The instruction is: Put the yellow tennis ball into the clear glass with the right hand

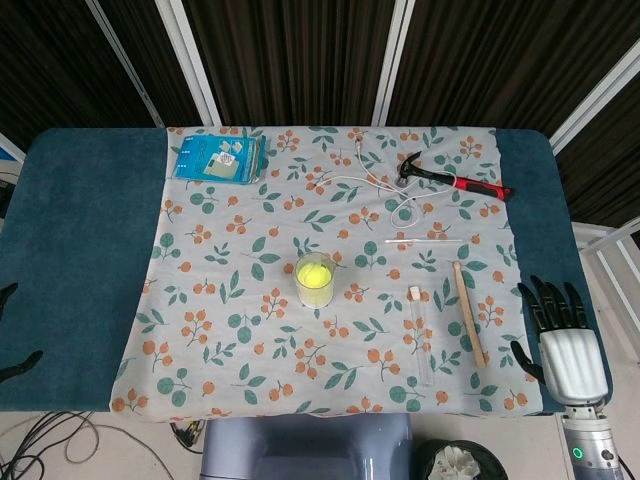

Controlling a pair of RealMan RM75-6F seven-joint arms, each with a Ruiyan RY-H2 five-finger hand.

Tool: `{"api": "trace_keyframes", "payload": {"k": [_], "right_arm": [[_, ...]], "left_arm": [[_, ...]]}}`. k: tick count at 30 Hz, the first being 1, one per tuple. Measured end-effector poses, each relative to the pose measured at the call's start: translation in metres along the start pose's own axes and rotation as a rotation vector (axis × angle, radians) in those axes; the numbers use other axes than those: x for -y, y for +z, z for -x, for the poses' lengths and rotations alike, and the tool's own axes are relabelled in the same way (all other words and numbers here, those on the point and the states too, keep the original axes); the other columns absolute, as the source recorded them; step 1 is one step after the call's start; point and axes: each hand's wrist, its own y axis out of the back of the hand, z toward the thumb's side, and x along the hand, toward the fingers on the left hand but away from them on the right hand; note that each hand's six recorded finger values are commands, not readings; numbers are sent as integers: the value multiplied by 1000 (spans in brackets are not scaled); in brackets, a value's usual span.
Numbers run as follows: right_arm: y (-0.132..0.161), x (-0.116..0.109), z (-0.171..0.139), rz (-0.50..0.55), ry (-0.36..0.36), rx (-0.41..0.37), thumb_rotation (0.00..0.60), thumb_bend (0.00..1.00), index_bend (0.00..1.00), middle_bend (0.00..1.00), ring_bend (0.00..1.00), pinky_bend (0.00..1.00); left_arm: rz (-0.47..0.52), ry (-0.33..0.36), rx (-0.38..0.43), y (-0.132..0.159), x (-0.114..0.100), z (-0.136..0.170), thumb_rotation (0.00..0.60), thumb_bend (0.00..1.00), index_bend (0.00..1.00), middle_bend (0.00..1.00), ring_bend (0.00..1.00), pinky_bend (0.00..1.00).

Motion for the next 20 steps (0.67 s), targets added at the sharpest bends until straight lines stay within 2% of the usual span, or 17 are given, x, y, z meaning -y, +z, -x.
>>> {"api": "trace_keyframes", "payload": {"k": [20], "right_arm": [[-7,9,-6,-29,28,37,600,357,89,65,72,11]], "left_arm": [[-3,10,7,2,-1,1,600,22,121,0,0,0]]}}
